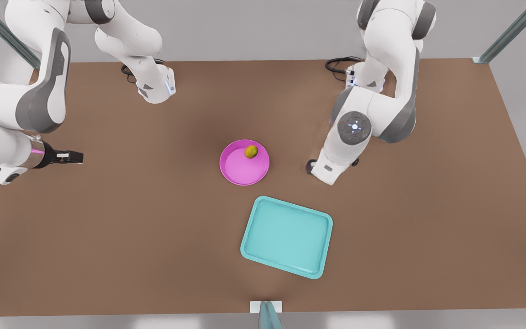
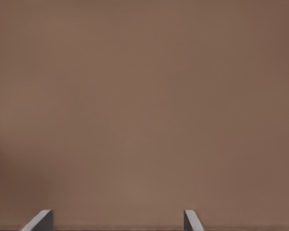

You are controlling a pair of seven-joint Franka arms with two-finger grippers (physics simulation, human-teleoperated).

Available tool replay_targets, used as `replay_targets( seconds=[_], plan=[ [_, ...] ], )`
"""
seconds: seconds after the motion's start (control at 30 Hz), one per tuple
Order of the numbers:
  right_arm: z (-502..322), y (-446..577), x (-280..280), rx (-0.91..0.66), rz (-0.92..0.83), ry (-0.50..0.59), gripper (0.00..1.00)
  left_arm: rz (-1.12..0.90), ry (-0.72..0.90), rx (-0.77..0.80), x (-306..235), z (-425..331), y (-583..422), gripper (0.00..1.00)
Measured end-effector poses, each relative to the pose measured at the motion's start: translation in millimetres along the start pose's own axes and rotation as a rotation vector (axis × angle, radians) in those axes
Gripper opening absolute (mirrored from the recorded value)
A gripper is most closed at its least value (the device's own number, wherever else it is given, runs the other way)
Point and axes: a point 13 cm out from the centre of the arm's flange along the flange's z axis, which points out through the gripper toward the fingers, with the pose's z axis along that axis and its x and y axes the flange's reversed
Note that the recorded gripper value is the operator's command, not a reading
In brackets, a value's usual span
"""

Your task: Place the orange on the plate with the left arm and the plate on the tray with the right arm

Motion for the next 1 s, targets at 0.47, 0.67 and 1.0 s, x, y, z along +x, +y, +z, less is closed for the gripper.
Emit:
replay_targets(
  seconds=[0.47,0.67,1.0],
  plan=[
    [286,295,22,-0.302,-0.201,0.102,1.0,-0.052,0.096,0.1,-6,-62,239,1.0],
    [320,386,-12,-0.379,-0.142,-0.066,1.0,-0.029,0.103,0.095,-9,-63,260,1.0],
    [320,422,-21,-0.411,-0.101,-0.171,1.0,0.031,0.12,0.106,8,-85,269,1.0]
  ],
)
